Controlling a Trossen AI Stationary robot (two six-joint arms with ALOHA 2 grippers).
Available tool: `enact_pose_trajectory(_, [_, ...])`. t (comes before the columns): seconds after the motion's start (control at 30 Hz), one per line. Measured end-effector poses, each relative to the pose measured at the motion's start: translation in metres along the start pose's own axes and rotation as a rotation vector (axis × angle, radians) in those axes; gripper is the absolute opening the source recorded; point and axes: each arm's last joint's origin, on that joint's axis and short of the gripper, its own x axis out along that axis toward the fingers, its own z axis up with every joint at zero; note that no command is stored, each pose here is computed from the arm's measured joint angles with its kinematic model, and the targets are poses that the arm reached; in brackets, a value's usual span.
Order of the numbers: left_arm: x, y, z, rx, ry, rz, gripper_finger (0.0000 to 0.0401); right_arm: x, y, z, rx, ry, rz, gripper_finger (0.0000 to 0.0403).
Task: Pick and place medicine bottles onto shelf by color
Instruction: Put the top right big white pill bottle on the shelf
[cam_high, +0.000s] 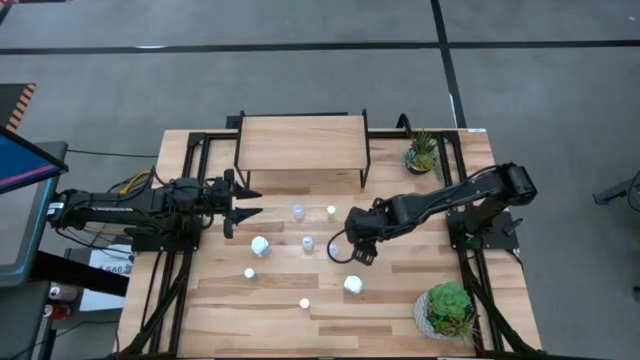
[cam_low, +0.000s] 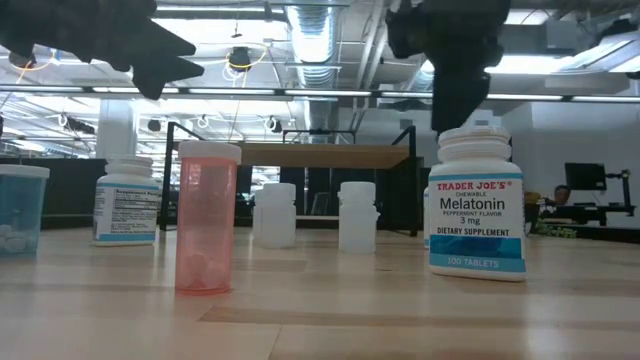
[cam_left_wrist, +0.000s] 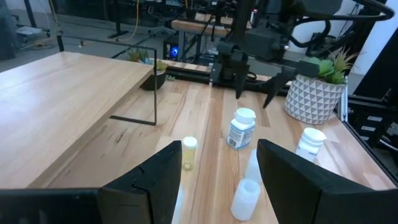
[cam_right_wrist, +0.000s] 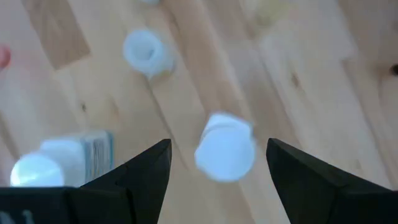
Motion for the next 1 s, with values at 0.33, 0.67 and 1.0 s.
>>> enact_pose_trajectory(0.33, [0.0, 0.0, -0.002, -0.005, 0.022, 0.003, 0.0196, -0.016, 0.008, -0.026, -0.098, 0.081, -0.046, 0.0286])
enact_pose_trajectory(0.67, [0.0, 0.0, -0.001, -0.011, 0.014, 0.002, 0.0196, -0.018, 0.004, -0.066, -0.07, -0.002, 0.026, 0.0286])
enact_pose_trajectory(1.0, [0.0, 0.0, -0.001, 0.001, 0.014, 0.003, 0.0196, 0.026, -0.006, -0.05, -0.033, 0.026, -0.034, 0.0286])
